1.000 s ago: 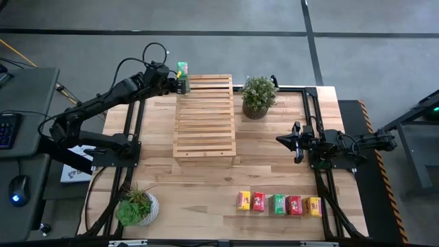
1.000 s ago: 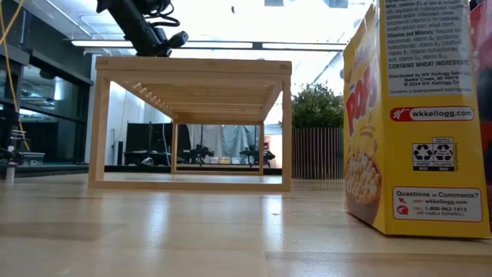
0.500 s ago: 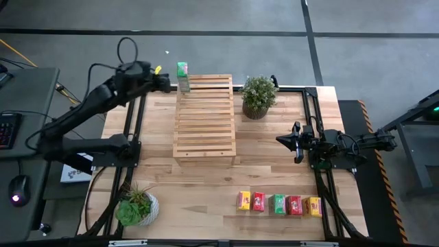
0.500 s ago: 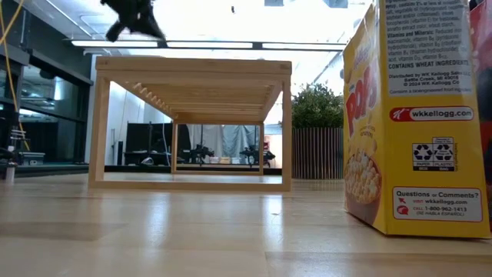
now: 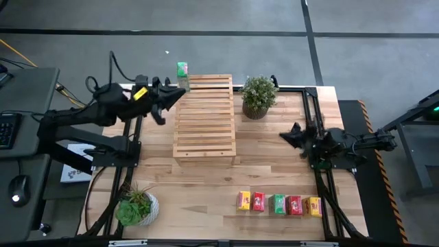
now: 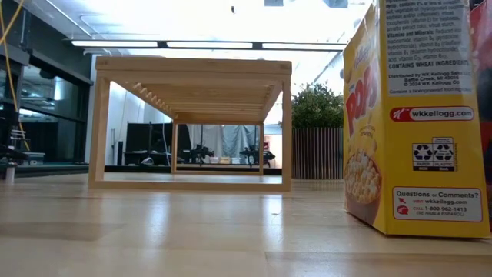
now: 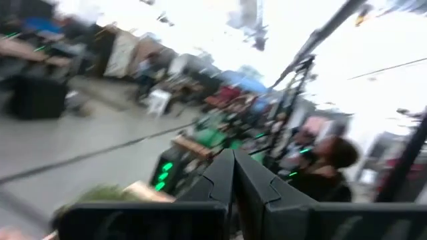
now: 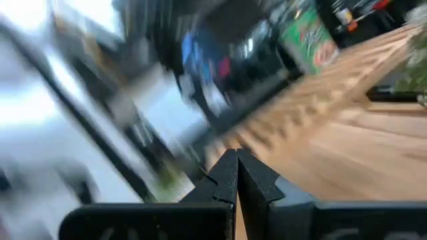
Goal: Stack cereal on shelf
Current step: Put the green cereal box aligned with the other green cereal box on the shelf
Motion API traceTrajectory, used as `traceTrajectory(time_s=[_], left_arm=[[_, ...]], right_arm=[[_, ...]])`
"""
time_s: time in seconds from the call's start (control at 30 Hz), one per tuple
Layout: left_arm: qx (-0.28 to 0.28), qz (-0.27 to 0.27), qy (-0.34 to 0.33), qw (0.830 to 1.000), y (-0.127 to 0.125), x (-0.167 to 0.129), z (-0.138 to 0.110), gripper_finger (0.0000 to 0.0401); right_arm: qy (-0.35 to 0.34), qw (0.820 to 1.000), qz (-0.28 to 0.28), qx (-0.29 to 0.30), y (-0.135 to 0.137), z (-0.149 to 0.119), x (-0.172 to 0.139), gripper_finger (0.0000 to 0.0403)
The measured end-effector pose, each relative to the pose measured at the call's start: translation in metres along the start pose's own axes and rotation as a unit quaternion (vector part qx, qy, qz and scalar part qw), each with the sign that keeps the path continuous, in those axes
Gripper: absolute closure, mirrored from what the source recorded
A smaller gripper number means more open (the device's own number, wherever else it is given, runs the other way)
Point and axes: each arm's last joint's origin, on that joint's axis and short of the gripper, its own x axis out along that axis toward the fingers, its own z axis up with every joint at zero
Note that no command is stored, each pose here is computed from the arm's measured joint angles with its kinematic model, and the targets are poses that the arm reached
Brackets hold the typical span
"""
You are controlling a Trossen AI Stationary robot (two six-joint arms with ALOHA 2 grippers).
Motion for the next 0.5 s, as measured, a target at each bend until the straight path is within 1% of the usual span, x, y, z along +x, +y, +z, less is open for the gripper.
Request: traceTrajectory(time_s=[0.03,0.07,0.1,0.17,0.23,0.3,0.33,0.37,0.43,0.5], left_arm=[[0.001,-0.013,-0.009,1.000,-0.004,-0.001,0.002,0.0401],[0.001,-0.024,-0.016,1.000,-0.007,-0.002,0.003,0.0401],[0.002,-0.033,-0.022,0.999,-0.010,-0.003,0.004,0.0401],[0.005,-0.045,-0.028,0.999,-0.014,-0.004,0.004,0.0401],[0.009,-0.052,-0.029,0.998,-0.016,-0.004,0.004,0.0401],[0.008,-0.054,-0.030,0.998,-0.017,-0.005,0.004,0.0401],[0.008,-0.054,-0.030,0.998,-0.017,-0.004,0.004,0.0401],[0.008,-0.054,-0.029,0.998,-0.017,-0.004,0.004,0.0401],[0.007,-0.051,-0.030,0.998,-0.017,-0.004,0.004,0.0401],[-0.001,-0.045,-0.029,0.999,-0.017,-0.003,0.003,0.0401]], right_arm=[[-0.031,0.998,-0.002,0.055,0.002,0.004,0.000,0.0402],[-0.058,0.992,0.001,0.109,0.004,0.008,0.000,0.0402],[-0.085,0.985,0.005,0.150,0.005,0.012,-0.001,0.0402],[-0.127,0.973,0.017,0.192,0.009,0.019,-0.002,0.0402],[-0.141,0.969,0.034,0.202,0.016,0.027,0.000,0.0402],[-0.146,0.966,0.058,0.207,0.031,0.042,0.004,0.0402],[-0.142,0.967,0.065,0.199,0.040,0.051,0.008,0.0400],[-0.126,0.973,0.065,0.184,0.049,0.057,0.013,0.0395],[-0.075,0.985,0.047,0.148,0.064,0.065,0.029,0.0378],[-0.009,0.992,0.029,0.126,0.080,0.073,0.044,0.0348]])
